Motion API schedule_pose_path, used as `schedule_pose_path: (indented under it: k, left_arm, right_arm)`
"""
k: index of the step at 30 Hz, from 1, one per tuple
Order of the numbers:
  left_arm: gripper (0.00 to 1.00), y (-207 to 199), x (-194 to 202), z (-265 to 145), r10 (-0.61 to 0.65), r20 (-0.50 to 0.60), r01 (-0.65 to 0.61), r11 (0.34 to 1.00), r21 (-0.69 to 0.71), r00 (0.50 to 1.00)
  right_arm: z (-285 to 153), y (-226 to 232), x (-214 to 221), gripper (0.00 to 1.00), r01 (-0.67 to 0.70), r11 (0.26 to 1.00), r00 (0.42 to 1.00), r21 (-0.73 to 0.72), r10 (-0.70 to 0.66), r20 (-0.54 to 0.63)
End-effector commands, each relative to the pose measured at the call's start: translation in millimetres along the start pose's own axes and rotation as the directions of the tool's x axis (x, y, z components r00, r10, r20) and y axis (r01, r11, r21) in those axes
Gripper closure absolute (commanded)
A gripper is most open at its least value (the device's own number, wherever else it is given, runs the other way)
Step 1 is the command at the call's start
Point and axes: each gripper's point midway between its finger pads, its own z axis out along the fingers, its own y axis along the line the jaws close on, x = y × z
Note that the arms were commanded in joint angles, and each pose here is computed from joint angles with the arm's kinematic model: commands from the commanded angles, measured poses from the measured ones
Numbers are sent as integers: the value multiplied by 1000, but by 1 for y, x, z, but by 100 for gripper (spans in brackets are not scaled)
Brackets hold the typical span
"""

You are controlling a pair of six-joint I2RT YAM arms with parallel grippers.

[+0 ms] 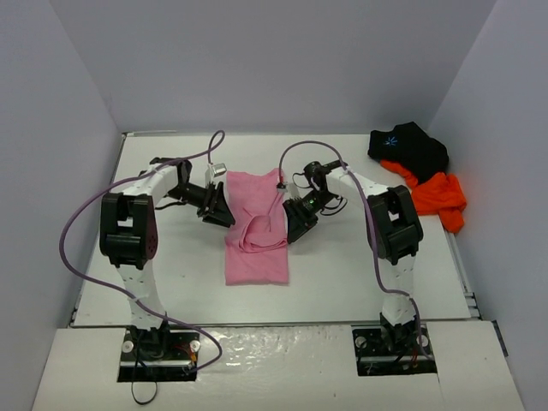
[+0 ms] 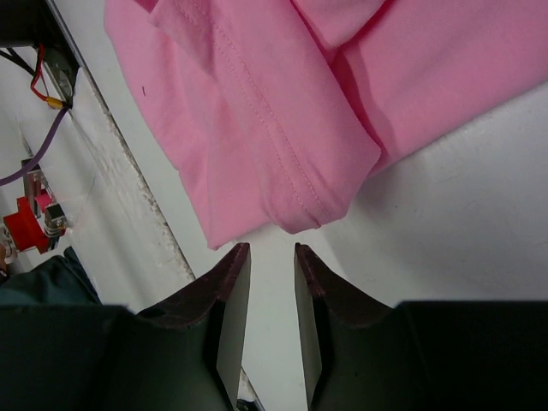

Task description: Fold and stack the t-shirts

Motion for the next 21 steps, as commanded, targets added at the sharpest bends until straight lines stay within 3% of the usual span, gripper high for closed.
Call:
schedule_pose_path:
  k: [1,9,21]
  left_arm:
    - [56,-15,6,4,48,-8,-48,999,23,999]
    - [50,-7,12,14,16,-41,-16,1000,1,999]
    - [50,-9,39,25,58,-179,-68,996,-54,982]
  right_arm:
    - [-9,15,-12,72,24,999,999,-44,-23,22]
    - [-5,9,-12,63,2,999,1000,-44,-1,12]
    - [-8,-3,-8,63,-7,1000,1000,0,7,4]
